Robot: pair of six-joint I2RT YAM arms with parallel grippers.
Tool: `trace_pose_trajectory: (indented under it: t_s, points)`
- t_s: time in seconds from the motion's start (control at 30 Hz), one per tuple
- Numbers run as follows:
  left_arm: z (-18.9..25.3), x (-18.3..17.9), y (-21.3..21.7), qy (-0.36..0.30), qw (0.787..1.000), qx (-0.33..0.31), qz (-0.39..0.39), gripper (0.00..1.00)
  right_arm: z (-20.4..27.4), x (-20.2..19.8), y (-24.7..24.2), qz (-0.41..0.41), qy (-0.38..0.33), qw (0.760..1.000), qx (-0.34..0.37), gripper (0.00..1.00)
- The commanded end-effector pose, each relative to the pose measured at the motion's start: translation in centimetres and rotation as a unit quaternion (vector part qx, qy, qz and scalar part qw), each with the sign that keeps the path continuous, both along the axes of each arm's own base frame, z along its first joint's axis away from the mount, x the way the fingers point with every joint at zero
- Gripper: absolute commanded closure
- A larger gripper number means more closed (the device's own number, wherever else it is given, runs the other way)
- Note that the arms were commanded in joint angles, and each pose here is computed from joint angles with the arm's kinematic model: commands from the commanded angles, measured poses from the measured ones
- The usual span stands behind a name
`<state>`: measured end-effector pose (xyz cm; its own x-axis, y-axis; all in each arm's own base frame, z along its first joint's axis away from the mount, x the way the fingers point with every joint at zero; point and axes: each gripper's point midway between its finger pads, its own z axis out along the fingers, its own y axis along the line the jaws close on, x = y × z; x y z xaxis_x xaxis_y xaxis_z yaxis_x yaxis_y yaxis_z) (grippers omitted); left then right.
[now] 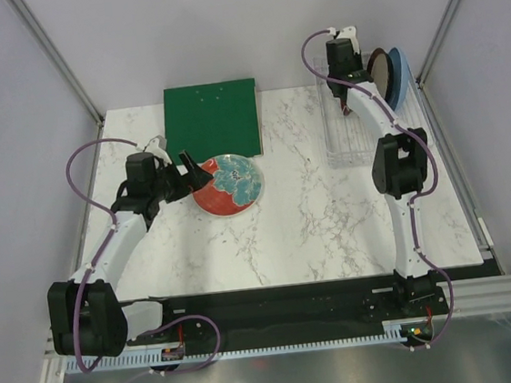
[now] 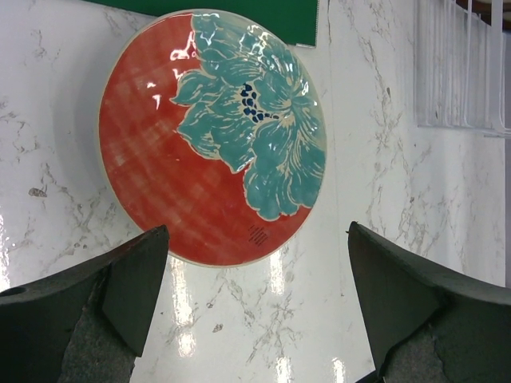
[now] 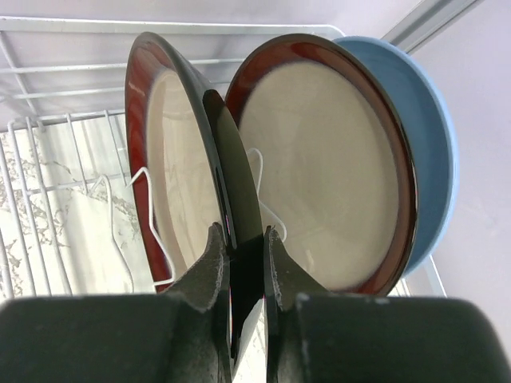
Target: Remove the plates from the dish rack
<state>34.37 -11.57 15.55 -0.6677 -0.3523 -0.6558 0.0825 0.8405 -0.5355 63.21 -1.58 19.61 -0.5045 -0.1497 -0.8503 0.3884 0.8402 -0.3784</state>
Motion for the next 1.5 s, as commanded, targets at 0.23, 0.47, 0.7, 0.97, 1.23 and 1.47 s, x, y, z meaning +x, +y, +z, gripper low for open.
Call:
trace_pose_trajectory:
  t_s: [0.23, 0.47, 0.7, 0.97, 1.23, 1.47]
  points:
    - [1.8, 0.3, -0.9, -0.037, 0.999, -0.002, -0.026, 0.0, 13.1, -5.4, -4.5, -0.167, -0.157, 0.971, -0.071, 1.0]
    - [2.3, -0.2, -1.2, -0.038, 0.999, -0.011, -0.031, 0.0, 15.8, -7.2, -3.2, -0.155, -0.17, 0.971, -0.068, 1.0]
    - [2.2, -0.5, -1.7, -0.029, 0.998, -0.029, -0.038, 0.0, 18.3, -9.6, -2.7, -0.133, -0.182, 0.973, -0.041, 1.0]
    - [3.3, -1.3, -2.7, -0.045, 0.996, -0.059, -0.059, 0.0, 20.6, -11.9, 0.2, -0.061, -0.181, 0.981, 0.019, 1.0]
    - [5.9, -2.2, -4.4, -0.105, 0.983, -0.114, -0.1, 0.0, 19.3, -16.6, 10.1, 0.158, -0.107, 0.964, 0.186, 1.0]
    - [6.8, -3.0, -5.1, -0.134, 0.974, -0.142, -0.116, 0.0, 18.2, -23.5, 16.3, 0.287, -0.081, 0.898, 0.325, 1.0]
